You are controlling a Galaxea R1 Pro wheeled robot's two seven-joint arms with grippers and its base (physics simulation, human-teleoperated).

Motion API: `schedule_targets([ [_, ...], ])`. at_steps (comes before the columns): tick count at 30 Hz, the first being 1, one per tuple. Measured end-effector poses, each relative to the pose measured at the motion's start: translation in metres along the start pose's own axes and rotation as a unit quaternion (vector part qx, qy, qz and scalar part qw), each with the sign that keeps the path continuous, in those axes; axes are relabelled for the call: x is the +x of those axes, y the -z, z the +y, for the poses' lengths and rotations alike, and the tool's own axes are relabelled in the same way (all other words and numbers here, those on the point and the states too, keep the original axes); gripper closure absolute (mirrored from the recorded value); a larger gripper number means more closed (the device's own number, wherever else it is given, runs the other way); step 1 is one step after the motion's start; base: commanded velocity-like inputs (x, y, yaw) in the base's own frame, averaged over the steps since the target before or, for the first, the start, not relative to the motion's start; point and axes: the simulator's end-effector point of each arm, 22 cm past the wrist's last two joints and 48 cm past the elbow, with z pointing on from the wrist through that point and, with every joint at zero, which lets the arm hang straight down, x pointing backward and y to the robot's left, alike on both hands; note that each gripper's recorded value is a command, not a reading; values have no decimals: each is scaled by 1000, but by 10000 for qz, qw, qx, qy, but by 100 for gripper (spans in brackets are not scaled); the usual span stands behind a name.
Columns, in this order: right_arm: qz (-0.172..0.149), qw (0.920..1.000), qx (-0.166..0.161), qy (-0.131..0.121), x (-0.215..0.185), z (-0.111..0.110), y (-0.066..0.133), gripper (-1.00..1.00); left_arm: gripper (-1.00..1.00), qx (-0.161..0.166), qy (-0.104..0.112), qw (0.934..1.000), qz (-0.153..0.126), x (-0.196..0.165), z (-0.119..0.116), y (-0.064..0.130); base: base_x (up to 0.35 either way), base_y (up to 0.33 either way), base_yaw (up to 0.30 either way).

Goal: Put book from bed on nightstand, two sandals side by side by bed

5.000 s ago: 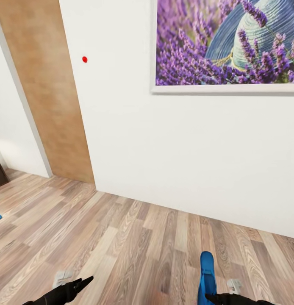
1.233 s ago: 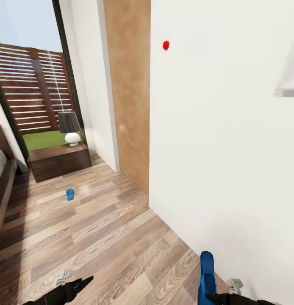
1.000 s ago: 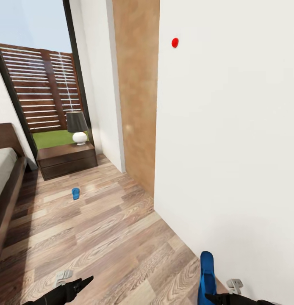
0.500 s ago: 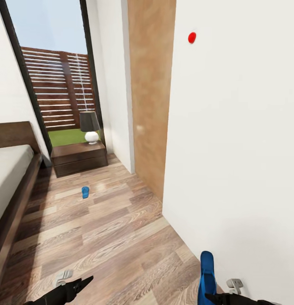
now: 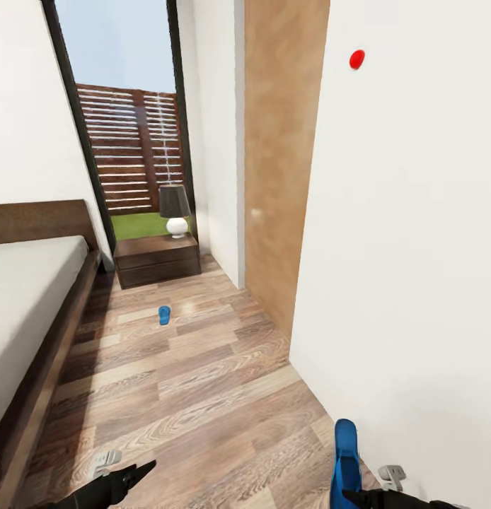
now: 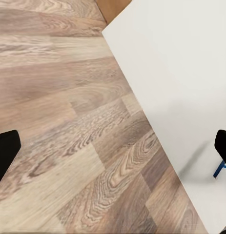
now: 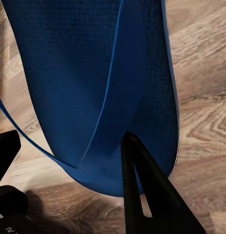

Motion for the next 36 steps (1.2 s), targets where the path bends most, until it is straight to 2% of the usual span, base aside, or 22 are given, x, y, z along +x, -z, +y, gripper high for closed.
schedule_targets([
  [10, -1, 10000, 0, 4, 0, 0, 0, 100, -100, 2, -4, 10000, 6, 0, 0, 0, 9, -6, 217],
  [16, 4, 10000, -1, 13, 0, 0, 0, 100, -100, 2, -2, 10000, 5, 0, 0, 0, 178, -109, 198],
  [31, 10, 10000, -1, 12, 1, 0, 0, 100, -100, 0, -1, 10000, -2, 0, 0, 0, 287, -100, 15],
  [36, 2, 10000, 0, 5, 0, 0, 0, 100, -100, 0, 2, 10000, -2, 0, 0, 0, 100, -2, 80],
])
